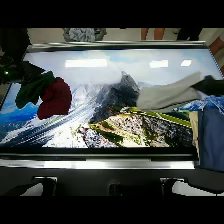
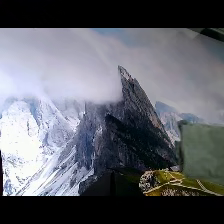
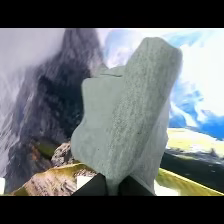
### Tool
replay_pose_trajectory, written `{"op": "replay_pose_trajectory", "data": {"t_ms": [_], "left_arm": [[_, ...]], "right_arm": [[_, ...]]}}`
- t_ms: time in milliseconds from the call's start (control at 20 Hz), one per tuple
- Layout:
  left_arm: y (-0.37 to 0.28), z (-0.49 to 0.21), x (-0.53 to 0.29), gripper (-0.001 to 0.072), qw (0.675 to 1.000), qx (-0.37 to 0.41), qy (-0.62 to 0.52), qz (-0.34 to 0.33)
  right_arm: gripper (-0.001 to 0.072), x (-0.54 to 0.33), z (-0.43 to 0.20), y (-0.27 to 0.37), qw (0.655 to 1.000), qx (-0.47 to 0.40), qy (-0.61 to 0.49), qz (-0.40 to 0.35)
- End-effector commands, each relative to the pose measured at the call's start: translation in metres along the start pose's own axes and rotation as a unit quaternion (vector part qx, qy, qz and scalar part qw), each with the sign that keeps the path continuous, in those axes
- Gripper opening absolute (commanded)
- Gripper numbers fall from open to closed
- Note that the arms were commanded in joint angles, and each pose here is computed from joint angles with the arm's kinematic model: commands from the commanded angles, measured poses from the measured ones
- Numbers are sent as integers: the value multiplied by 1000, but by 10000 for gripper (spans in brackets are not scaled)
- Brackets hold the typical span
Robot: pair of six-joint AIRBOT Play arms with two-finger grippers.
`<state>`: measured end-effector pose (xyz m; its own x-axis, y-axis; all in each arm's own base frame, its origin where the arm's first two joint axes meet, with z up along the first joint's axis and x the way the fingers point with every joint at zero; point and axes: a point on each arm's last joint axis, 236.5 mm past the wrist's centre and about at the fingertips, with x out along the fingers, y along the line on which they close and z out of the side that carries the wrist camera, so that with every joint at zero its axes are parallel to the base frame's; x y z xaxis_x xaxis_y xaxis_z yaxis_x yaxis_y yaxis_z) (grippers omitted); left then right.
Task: Fold the shirts.
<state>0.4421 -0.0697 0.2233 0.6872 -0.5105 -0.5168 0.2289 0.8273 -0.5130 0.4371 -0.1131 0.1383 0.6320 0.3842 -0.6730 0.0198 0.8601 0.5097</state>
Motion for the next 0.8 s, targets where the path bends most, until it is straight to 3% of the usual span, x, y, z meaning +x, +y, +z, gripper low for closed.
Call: {"op": "replay_pose_trajectory", "data": {"t_ms": [0,400,600,750], "left_arm": [[0,0,0,33,1000,4,0,0],[0,0,0,34,1000,6,0,0],[0,0,0,34,1000,16,0,0],[-1,0,0,34,1000,17,0,-1]], "right_arm": [[45,-77,17,-52,994,59,-60,-69],[46,-173,7,-118,968,173,-131,-124],[47,-196,-53,-118,970,205,-42,-121],[47,-211,-124,-146,944,228,91,-221]]}}
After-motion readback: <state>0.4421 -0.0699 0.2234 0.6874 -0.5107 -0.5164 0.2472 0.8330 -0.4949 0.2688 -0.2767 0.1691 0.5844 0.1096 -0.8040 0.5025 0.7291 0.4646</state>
